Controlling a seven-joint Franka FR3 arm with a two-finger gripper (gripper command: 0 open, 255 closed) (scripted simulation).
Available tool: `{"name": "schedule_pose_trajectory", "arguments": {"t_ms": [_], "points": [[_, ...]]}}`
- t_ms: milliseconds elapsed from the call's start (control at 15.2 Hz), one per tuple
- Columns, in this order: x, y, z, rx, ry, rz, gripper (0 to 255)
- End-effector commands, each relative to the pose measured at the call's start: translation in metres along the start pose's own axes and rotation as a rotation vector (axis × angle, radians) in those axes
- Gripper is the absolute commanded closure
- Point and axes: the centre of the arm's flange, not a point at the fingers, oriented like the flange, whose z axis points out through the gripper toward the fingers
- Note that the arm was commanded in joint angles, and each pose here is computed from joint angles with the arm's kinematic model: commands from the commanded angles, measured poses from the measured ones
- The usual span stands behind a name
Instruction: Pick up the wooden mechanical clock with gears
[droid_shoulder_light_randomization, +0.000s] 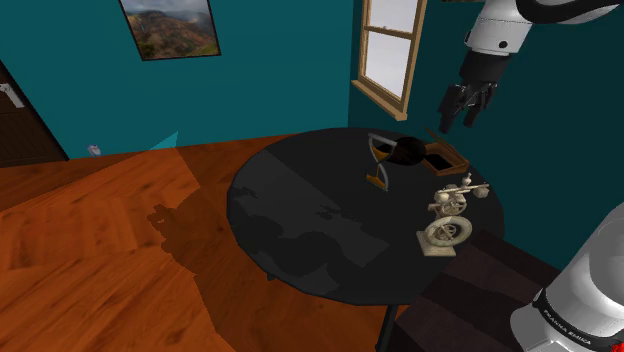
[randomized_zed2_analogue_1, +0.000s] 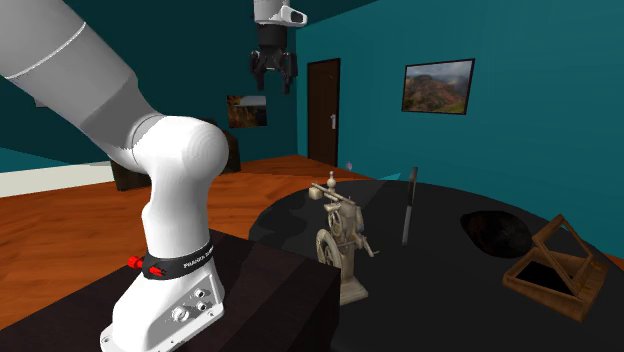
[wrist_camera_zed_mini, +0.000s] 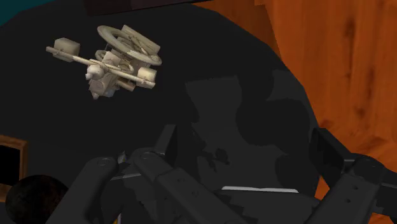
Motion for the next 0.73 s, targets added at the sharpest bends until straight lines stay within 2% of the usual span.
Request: {"name": "schedule_pose_trajectory", "arguments": {"t_ms": [0, 660], "points": [[0.000, 0.000, 0.000, 0.000, 0.000, 0.000, 0], [0.037, 0.068, 0.101, -0.073, -0.026, 0.210, 0]]}}
